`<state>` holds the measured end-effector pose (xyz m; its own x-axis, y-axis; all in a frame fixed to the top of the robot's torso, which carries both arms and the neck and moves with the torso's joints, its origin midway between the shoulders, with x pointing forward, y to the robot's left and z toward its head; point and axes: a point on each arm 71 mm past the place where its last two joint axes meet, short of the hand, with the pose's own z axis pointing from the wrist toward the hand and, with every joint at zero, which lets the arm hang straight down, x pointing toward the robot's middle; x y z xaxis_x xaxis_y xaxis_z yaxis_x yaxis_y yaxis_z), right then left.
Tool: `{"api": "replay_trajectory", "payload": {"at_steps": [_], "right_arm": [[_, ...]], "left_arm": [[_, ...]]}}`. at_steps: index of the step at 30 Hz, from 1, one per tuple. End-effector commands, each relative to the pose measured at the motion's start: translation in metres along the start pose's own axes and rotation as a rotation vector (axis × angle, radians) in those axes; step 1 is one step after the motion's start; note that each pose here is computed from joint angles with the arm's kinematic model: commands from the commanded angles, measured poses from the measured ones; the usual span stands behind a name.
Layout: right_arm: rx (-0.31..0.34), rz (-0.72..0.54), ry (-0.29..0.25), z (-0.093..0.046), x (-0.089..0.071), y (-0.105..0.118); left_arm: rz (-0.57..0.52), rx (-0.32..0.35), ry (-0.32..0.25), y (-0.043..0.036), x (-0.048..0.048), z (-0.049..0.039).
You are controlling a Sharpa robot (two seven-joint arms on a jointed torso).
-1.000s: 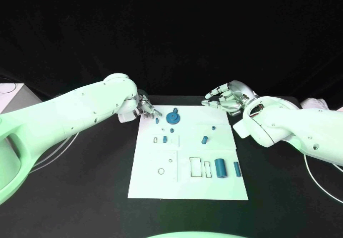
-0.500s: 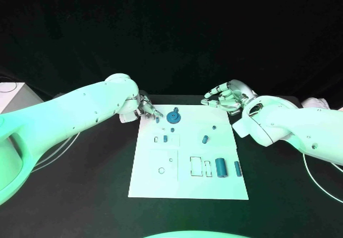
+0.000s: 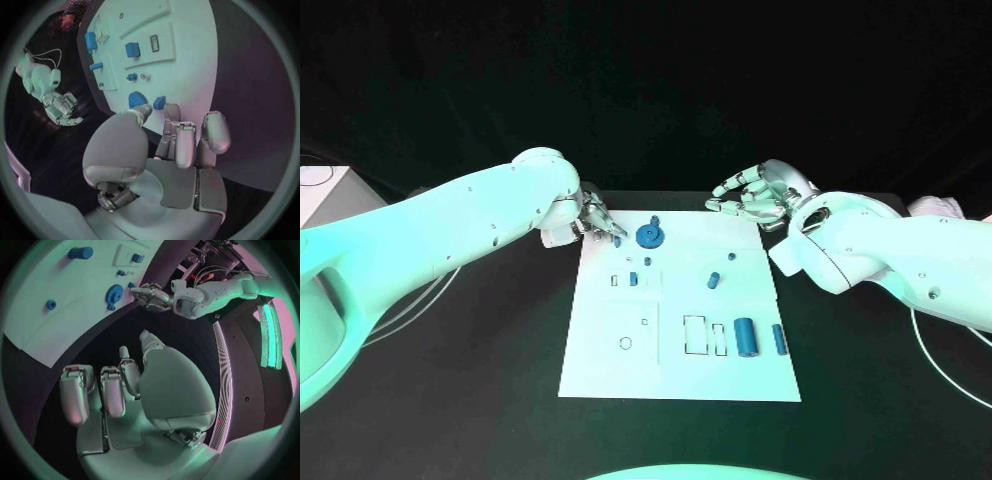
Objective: Assemble the parts on the task board
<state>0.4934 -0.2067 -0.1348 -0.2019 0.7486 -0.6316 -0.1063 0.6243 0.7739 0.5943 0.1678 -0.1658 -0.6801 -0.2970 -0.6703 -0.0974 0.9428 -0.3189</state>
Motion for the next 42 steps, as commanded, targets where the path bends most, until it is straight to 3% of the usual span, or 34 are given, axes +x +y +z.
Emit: {"api": "replay_trajectory", "payload": {"at_steps": [1,29,36,42], "right_arm": [[-0.009,-0.003,0.006,0.0,0.001,0.001],[-0.004,-0.004,0.006,0.0,0.0,0.0],[-0.001,-0.005,0.0,0.0,-0.001,-0.002],[0.002,-0.005,-0.005,0.0,-0.003,-0.003]], "left_arm": [[-0.002,0.017,0.019,-0.0025,0.002,-0.0002],[-0.054,0.04,0.022,0.0016,0.0025,-0.0032],[-0.096,0.056,0.009,0.0069,0.0028,-0.0093],[-0.136,0.08,-0.007,0.0123,0.0053,-0.0205]]}}
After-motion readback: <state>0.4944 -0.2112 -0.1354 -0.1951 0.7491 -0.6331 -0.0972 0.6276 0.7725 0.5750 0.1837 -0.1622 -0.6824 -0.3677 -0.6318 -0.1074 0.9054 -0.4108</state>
